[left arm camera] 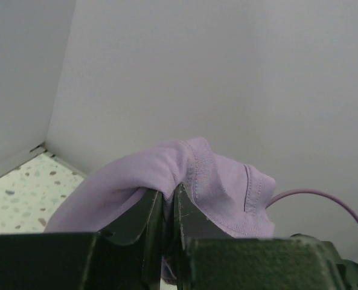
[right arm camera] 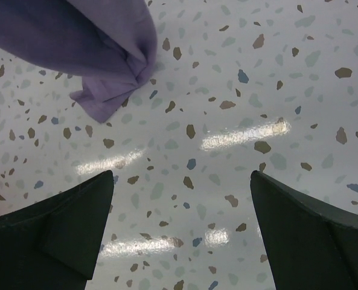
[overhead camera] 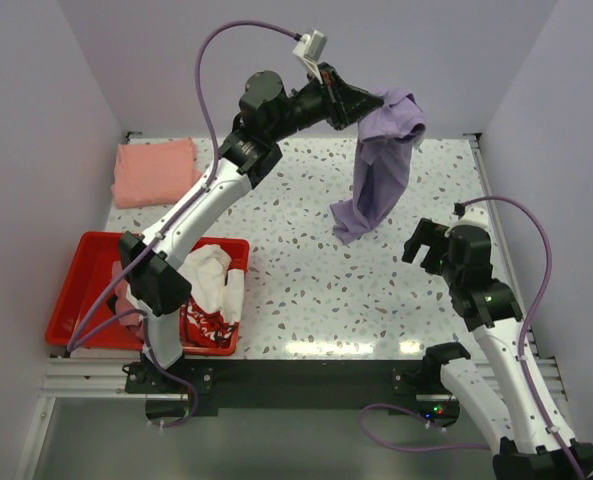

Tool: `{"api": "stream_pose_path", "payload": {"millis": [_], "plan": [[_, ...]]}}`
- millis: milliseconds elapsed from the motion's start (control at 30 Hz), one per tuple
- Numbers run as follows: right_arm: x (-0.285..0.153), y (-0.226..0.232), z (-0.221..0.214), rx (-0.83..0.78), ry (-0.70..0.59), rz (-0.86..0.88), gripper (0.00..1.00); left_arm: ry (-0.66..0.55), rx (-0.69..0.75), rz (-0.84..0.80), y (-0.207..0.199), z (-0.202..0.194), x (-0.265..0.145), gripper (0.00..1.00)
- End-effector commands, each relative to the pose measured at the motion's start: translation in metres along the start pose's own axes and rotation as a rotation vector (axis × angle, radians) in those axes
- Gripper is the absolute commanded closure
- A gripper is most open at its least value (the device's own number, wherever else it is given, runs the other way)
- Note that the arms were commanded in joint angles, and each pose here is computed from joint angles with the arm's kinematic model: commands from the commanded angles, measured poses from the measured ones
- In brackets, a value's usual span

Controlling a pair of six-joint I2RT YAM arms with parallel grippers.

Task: Fold and stack the t-shirts
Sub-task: Move the tshirt to the center of the board

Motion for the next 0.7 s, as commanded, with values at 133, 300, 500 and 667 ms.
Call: {"api": "stream_pose_path", "payload": {"millis": [133, 300, 500, 667], "plan": [[0.001, -0.003, 0.001, 0.020, -0.030, -0.033, 0.01, 0.090, 0.042, 0.321, 0.050, -0.062, -0.020, 0.96], [0.004, -0.002, 0.000, 0.017, -0.015, -0.031, 0.01, 0.352, -0.032, 0.543, 0.096, -0.145, -0.042, 0.76], [0.010, 0.000, -0.002, 0.003, 0.031, -0.041, 0.01, 0.494, -0.018, 0.778, 0.109, -0.175, -0.077, 0.00], [0.011, 0.000, -0.001, -0.002, 0.042, -0.054, 0.01, 0.483, 0.040, 0.961, 0.097, -0.167, -0.118, 0.00]]}}
Point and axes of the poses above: each gripper's point midway between its finger pads, its own x axis out along the fingers, its own y axis along the line the jaws close on, z = x × y, the point moved 10 cm from there along -x, back along the fingers, and after that the axes turned 6 degrees about x, right-handed, at the moved point
